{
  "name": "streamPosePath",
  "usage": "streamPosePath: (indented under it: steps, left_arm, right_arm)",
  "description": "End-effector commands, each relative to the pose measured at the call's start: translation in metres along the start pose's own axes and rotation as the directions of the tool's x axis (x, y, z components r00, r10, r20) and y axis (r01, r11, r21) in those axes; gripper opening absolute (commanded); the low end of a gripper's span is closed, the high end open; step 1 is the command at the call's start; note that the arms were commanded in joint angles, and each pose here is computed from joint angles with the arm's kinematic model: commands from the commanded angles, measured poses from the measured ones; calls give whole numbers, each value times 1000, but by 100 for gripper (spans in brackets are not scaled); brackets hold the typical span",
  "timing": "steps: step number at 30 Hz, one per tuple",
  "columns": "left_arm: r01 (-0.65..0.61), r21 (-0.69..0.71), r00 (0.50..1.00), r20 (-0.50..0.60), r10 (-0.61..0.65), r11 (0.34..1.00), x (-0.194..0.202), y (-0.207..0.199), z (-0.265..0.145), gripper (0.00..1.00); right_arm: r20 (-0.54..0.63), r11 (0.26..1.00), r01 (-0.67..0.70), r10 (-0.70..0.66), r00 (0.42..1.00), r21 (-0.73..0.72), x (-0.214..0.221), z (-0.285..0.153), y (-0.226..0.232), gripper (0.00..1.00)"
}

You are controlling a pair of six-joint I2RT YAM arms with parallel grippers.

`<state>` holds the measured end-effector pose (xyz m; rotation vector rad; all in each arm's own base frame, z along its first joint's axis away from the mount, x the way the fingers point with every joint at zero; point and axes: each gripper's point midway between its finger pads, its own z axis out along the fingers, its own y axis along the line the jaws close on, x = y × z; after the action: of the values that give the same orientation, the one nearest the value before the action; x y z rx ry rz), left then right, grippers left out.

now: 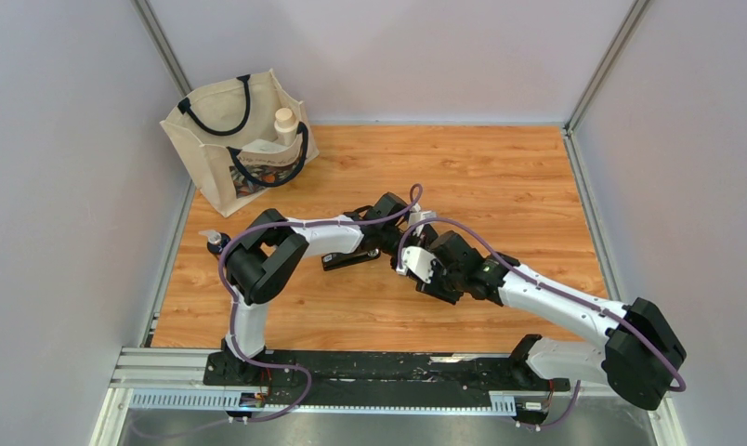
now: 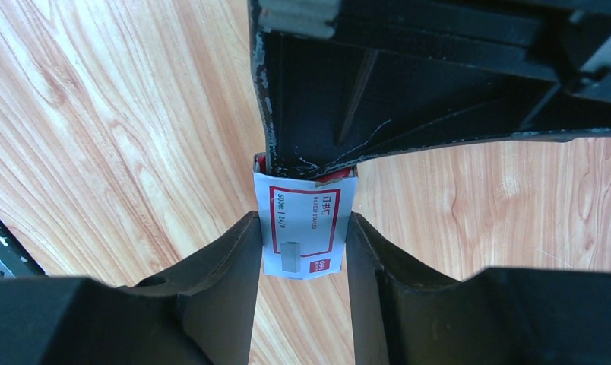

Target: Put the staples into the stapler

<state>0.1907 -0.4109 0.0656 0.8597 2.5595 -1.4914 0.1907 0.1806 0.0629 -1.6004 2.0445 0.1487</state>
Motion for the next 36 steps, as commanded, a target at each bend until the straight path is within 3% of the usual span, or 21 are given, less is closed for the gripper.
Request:
streamPosePath:
  steps: [1,36]
  left_arm:
    - [-64,-5,997,33,64,998,-10,-10,-12,0]
    - [-107,46,990,93,102,993,-28,-31,-43,0]
  right_arm:
    - [43,998,43,-45,998,40,-10,1,-9,43]
    - [-135,999,-25,20,991,-37,51,5,-10,43]
